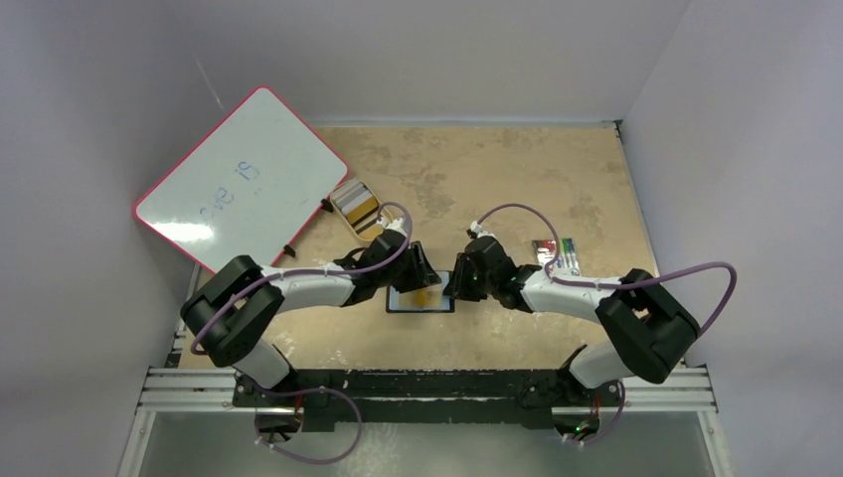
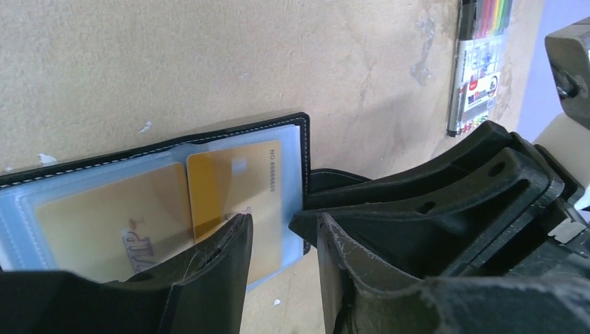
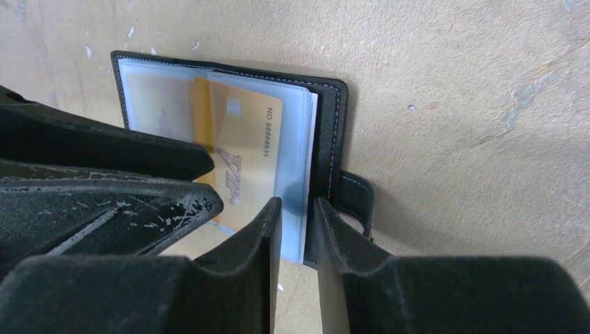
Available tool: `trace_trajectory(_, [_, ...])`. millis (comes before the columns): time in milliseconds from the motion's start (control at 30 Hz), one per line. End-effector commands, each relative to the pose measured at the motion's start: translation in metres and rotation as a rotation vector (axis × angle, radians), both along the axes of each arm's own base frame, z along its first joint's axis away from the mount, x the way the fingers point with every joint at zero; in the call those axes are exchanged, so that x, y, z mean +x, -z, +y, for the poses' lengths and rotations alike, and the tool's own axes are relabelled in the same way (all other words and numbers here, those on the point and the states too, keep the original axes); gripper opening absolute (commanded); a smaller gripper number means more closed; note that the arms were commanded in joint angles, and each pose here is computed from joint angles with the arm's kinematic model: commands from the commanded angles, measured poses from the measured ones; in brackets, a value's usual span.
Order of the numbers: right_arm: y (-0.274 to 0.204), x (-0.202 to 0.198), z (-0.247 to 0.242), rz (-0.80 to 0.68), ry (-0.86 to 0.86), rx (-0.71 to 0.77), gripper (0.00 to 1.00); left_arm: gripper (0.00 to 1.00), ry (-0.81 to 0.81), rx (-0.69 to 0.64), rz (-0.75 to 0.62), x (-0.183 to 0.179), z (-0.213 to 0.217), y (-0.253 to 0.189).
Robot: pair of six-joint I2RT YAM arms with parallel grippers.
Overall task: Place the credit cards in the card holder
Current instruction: Insert the credit card into the card holder.
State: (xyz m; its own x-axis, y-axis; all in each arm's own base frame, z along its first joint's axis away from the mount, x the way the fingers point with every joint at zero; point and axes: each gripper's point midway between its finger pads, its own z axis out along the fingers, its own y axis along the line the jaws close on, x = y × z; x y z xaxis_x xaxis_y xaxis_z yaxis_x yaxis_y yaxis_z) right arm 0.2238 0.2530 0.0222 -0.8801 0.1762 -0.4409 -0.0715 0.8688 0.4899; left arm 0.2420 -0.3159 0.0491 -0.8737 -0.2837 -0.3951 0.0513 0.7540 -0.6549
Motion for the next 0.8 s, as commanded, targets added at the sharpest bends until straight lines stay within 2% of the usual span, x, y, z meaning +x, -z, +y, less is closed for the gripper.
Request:
trace_trajectory(0, [0.008,-0.003,-0.005,0.011,-0.005,-0.019,0.26,0.38,-0.017,-0.070,-0.045,0.005,-0.008,-0.023])
trace_trajectory(233, [0.006,-0.004,-0.005,0.004,-0.005,-0.014,0.26,0.41,-0.044,0.070,-0.049,0.007,0.013,-0.014])
trace_trajectory(467, [0.006,-0.004,-0.005,0.005,-0.006,-0.013,0.26,0.42,-0.045,0.108,-0.031,0.006,0.017,-0.003])
trace_trajectory(767, [0.007,-0.004,-0.005,0.005,-0.006,-0.014,0.26,0.42,-0.033,0.024,-0.002,0.002,0.002,-0.001])
